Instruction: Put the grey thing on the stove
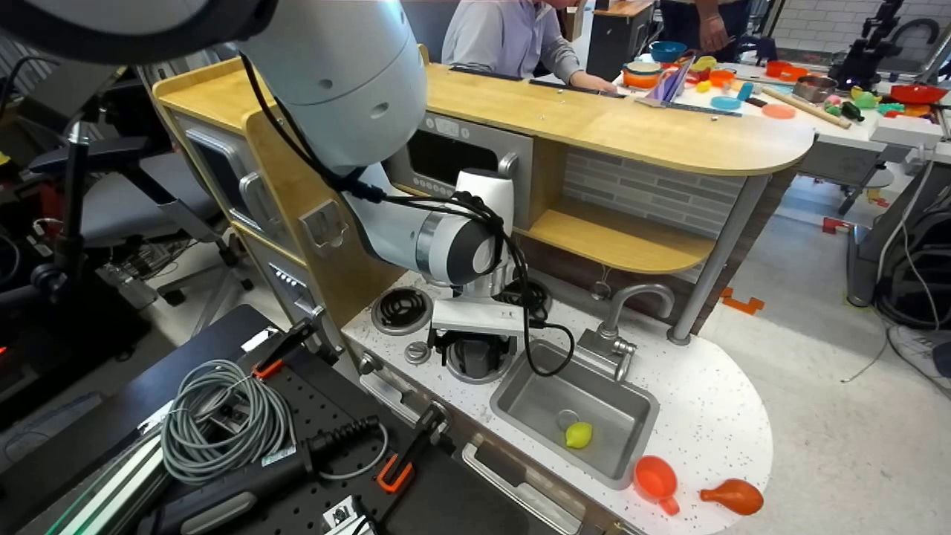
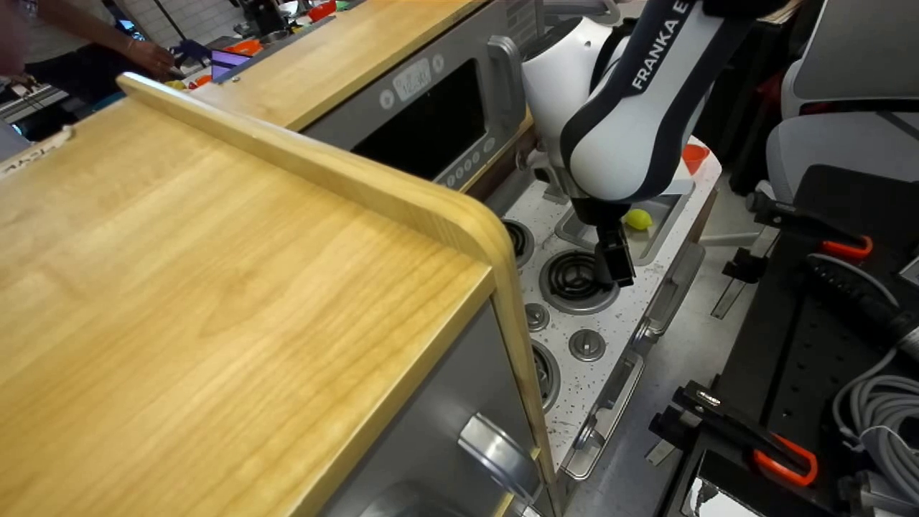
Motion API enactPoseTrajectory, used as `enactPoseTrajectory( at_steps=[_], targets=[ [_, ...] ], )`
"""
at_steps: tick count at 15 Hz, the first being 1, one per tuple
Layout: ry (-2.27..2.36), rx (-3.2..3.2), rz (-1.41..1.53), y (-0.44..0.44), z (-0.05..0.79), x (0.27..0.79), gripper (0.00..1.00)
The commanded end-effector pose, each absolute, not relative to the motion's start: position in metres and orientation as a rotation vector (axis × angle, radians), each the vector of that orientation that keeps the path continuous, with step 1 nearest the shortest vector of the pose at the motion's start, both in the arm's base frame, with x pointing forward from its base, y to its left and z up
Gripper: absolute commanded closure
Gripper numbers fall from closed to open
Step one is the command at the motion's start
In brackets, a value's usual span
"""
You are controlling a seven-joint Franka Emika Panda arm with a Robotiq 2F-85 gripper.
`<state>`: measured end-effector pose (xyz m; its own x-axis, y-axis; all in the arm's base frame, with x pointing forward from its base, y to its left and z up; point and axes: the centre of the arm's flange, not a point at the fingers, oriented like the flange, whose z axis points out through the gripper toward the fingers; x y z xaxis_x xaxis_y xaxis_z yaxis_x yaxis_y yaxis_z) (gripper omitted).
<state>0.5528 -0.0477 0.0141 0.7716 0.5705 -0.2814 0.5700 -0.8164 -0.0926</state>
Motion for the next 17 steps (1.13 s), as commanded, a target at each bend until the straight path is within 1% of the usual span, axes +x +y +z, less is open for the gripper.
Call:
enactPoseTrajectory(
  at_steps=[1,8,9,11,17],
  targets=[
    [-0.898,-2.972,0.381,-0.069,0.061,0.525,0.0],
    [-0.762,-3.032,0.234,-0.112,0.142,0.49,0.0],
    [-0.79,-3.042,0.298,-0.108,0.107,0.517,0.0],
    [-0.781,-3.05,0.288,-0.112,0.118,0.514,0.0],
    [-0.793,-3.038,0.308,-0.107,0.107,0.513,0.0]
  ],
)
